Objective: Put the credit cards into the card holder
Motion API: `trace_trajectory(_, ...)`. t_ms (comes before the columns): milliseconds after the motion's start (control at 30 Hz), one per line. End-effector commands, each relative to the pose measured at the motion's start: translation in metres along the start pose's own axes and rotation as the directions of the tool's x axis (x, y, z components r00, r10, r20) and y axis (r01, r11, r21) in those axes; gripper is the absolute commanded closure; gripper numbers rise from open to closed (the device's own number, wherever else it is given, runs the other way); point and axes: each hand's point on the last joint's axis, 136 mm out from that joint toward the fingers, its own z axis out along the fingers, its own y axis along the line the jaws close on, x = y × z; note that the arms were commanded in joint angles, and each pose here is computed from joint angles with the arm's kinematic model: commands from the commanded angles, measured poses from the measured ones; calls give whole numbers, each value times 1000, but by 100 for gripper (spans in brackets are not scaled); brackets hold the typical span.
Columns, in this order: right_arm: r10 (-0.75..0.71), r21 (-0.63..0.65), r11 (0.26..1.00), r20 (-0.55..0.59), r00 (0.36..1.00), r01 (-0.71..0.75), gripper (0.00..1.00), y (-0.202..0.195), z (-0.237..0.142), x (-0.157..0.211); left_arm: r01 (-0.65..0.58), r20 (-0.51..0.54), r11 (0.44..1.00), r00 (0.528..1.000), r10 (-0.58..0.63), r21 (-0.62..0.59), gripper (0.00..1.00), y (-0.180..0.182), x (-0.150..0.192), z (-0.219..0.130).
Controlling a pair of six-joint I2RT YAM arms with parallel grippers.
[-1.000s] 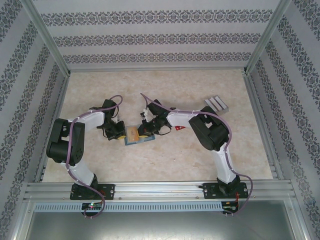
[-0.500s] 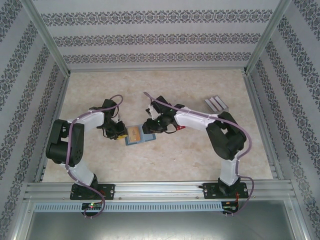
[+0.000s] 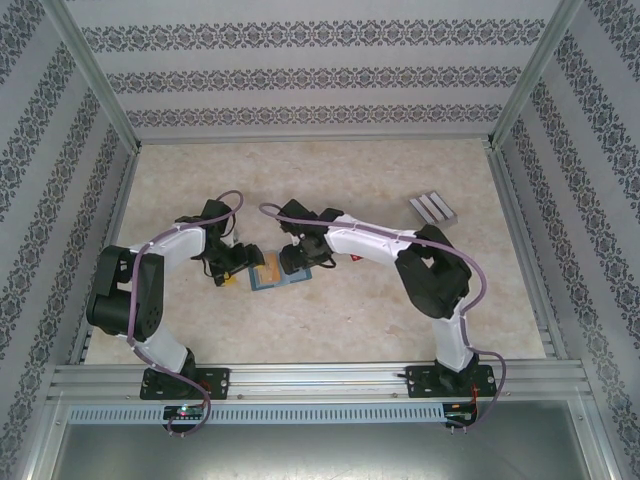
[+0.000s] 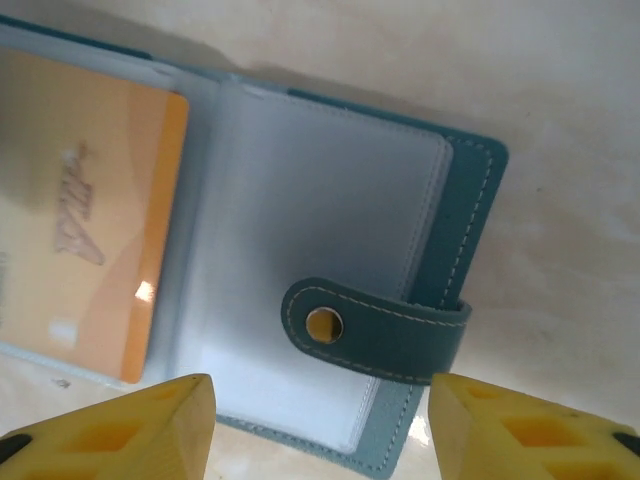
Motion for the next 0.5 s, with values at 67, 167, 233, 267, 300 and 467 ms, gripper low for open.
trace_trajectory(67,83,-89,992,-43,996,-87,41,-2,11,2,-17,-27,983,999,23,182,18,-29,-2,11)
trace_trajectory(167,125,-170,976,-63,990,-134,41,4,14,5,-27,-12,978,999,30,207,17,-32,-5,13)
trace_trajectory(233,144,-216,964,-73,987,-156,41,9,14,6,-29,-13,978,999,32,208,18,-33,-7,15)
trace_trajectory(267,150,-236,958,-80,985,-165,41,12,15,7,-22,-20,978,999,27,207,18,-33,-7,17)
trace_trajectory(300,153,-257,951,-88,984,-171,41,16,16,7,-17,-27,977,999,24,212,19,-34,-8,19)
trace_trajectory(467,169,-370,909,-90,981,-190,42,36,16,5,-7,-38,970,999,17,242,29,-40,-10,21)
